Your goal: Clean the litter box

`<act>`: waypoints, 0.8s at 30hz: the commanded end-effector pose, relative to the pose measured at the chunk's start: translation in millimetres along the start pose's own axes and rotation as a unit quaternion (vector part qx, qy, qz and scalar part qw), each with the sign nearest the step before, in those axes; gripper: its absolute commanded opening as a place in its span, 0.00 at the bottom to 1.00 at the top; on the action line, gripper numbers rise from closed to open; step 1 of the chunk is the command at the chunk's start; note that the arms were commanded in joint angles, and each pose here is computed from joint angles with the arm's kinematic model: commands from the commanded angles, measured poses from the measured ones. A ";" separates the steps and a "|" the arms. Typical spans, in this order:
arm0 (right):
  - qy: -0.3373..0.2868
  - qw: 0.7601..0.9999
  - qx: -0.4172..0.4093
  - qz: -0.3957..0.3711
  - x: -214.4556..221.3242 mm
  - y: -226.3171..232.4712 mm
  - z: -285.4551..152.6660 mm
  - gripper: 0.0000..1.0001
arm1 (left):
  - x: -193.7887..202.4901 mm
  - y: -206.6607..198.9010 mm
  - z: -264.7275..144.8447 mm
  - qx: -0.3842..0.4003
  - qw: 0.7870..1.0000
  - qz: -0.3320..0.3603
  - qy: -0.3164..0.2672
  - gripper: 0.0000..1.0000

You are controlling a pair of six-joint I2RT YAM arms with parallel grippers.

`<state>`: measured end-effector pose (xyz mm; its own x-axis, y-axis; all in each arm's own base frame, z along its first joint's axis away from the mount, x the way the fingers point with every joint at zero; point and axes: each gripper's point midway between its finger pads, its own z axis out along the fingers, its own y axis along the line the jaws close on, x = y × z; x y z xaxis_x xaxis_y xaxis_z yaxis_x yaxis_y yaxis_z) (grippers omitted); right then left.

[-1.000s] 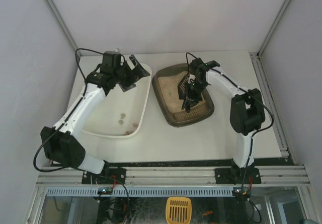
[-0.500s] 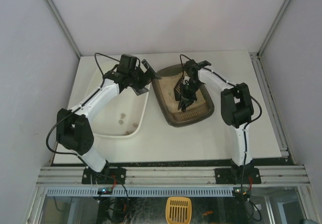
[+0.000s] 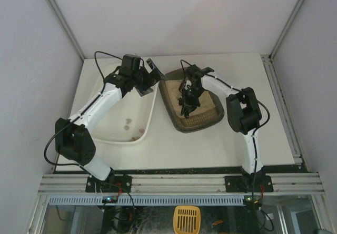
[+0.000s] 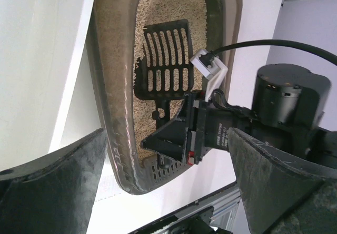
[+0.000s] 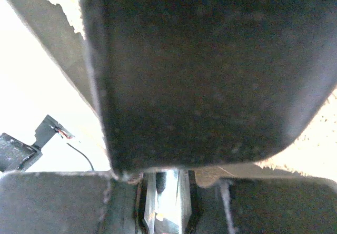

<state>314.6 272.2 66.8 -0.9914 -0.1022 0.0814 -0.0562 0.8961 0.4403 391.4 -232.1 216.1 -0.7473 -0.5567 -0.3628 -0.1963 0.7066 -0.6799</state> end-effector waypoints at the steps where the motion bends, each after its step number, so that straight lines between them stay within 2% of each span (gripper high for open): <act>1: -0.004 0.997 -0.072 -0.033 -0.6 26.2 22.3 0.00 | -22.2 -30.7 -35.5 0.047 0.997 0.044 -0.051 1.00; 11: -0.083 0.977 -0.188 -0.049 -31.7 44.6 13.1 0.00 | -16.7 -17.3 -38.3 0.030 0.996 0.066 -0.043 1.00; 17: -0.117 0.948 -0.291 -0.048 -42.0 51.9 -8.4 0.00 | -16.3 -16.9 -40.2 0.030 0.996 0.073 -0.043 1.00; 24: -0.139 0.921 -0.359 -0.065 -44.3 53.8 -38.9 0.00 | -12.4 -12.3 -38.8 0.025 0.996 0.076 -0.035 1.00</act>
<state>344.2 295.9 51.5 -0.9991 0.0399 -0.0170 0.0076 0.5474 0.8368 382.2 -221.3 232.4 -0.7429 -0.4882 -0.4579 -0.1047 0.7605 -0.6408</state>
